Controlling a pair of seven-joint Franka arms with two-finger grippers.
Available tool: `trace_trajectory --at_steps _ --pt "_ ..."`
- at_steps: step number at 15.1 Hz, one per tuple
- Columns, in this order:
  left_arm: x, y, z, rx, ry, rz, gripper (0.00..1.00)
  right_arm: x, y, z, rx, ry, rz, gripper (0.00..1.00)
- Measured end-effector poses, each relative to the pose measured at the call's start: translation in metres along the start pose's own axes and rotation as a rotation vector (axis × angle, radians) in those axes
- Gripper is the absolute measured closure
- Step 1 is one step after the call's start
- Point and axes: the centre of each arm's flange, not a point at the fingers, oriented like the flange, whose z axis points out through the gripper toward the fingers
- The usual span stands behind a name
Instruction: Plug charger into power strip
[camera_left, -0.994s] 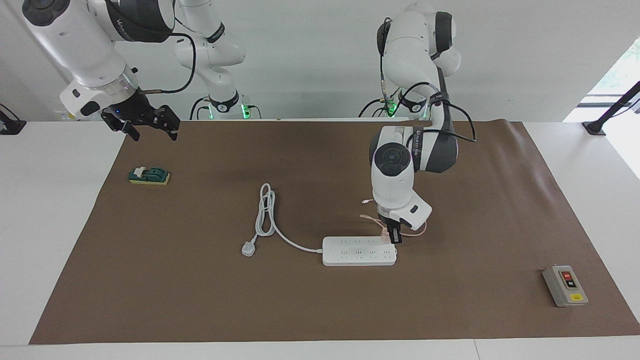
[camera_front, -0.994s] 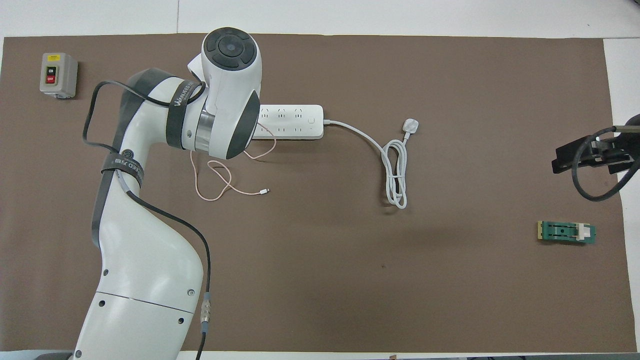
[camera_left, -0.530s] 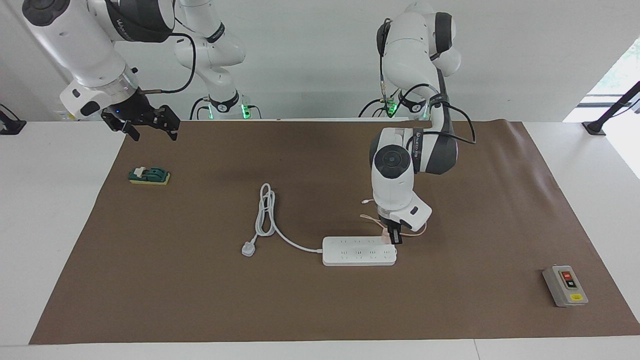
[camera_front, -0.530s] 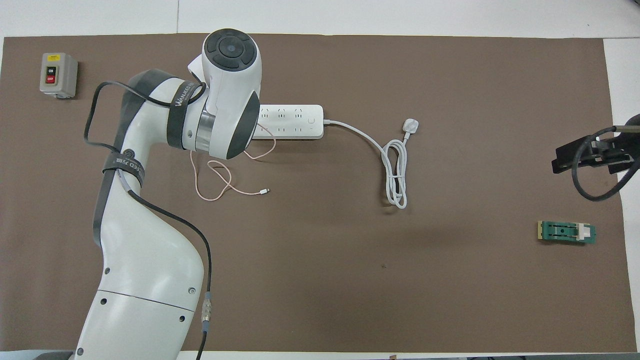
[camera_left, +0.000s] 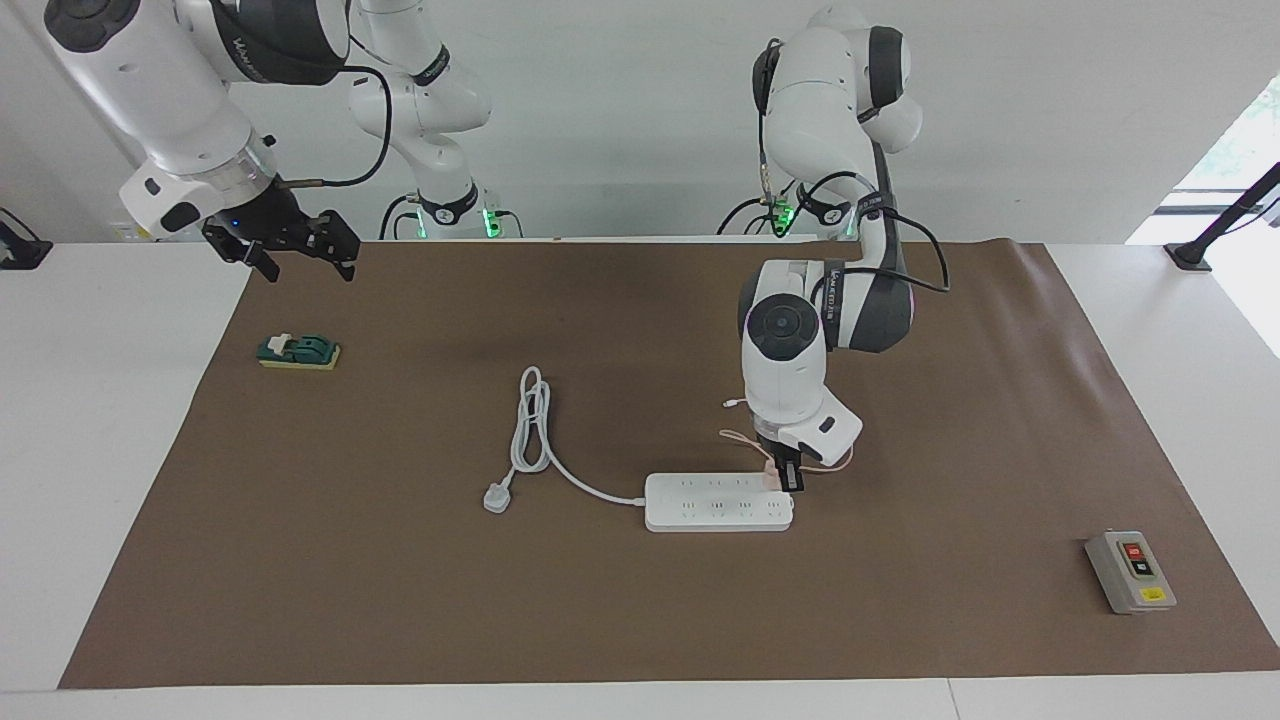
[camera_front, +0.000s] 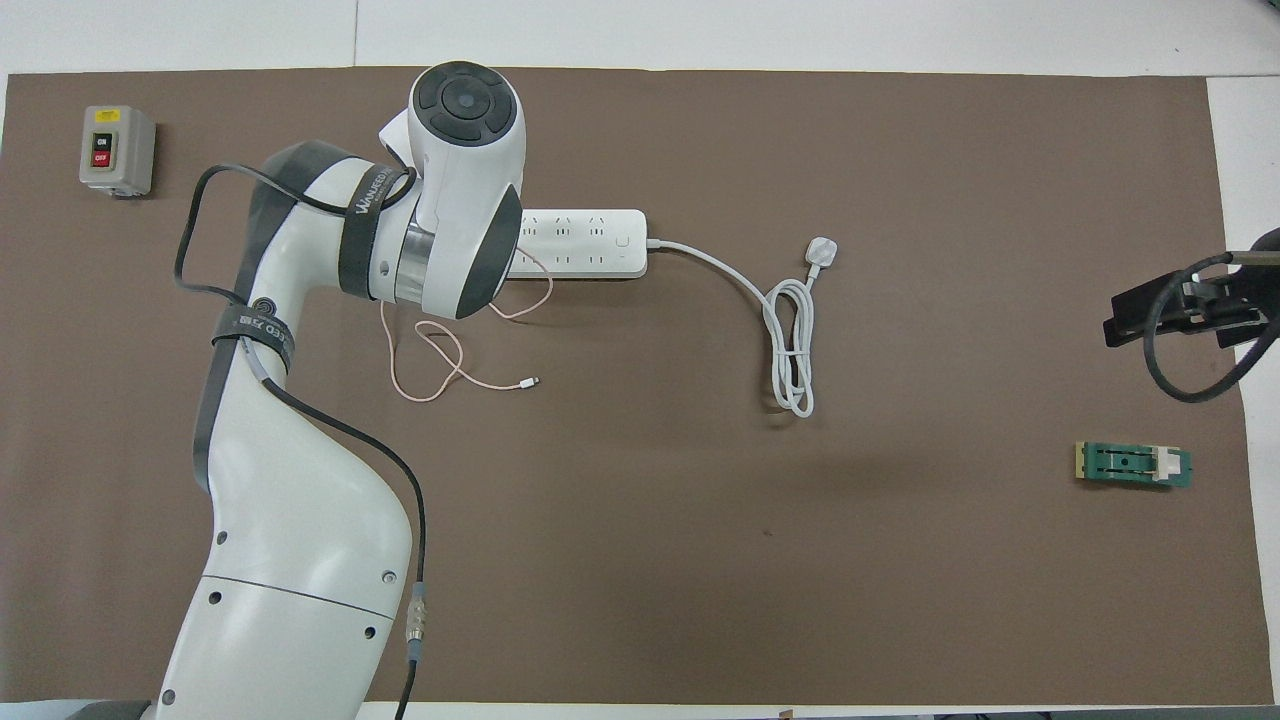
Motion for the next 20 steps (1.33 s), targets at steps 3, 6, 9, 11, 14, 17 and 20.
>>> trace_trajectory --at_steps 3,6,9,11,14,17,20 --pt "-0.006 -0.001 -0.001 -0.008 -0.005 0.023 0.69 0.000 0.000 0.000 0.000 0.000 0.000 0.00" --pt "-0.010 -0.002 -0.002 -0.014 -0.011 0.041 0.69 0.000 0.000 0.000 0.000 0.000 0.000 0.00" --pt "-0.011 -0.002 -0.003 -0.015 -0.011 0.063 0.69 0.000 0.000 0.000 0.000 0.000 0.000 0.00" --pt "-0.012 -0.002 -0.003 -0.014 -0.013 0.092 0.69 0.000 0.000 0.000 0.000 0.000 0.000 0.00" --pt "-0.011 -0.002 -0.003 -0.012 -0.023 0.136 0.69 0.000 0.000 0.000 0.000 0.000 0.000 0.00" --pt "-0.010 -0.003 -0.003 -0.011 -0.030 0.151 0.69 0.000 0.000 0.000 0.000 0.000 0.000 0.00" --pt "-0.005 -0.004 -0.002 -0.016 -0.045 0.153 0.69 0.000 0.000 0.000 0.000 0.000 0.000 0.00"
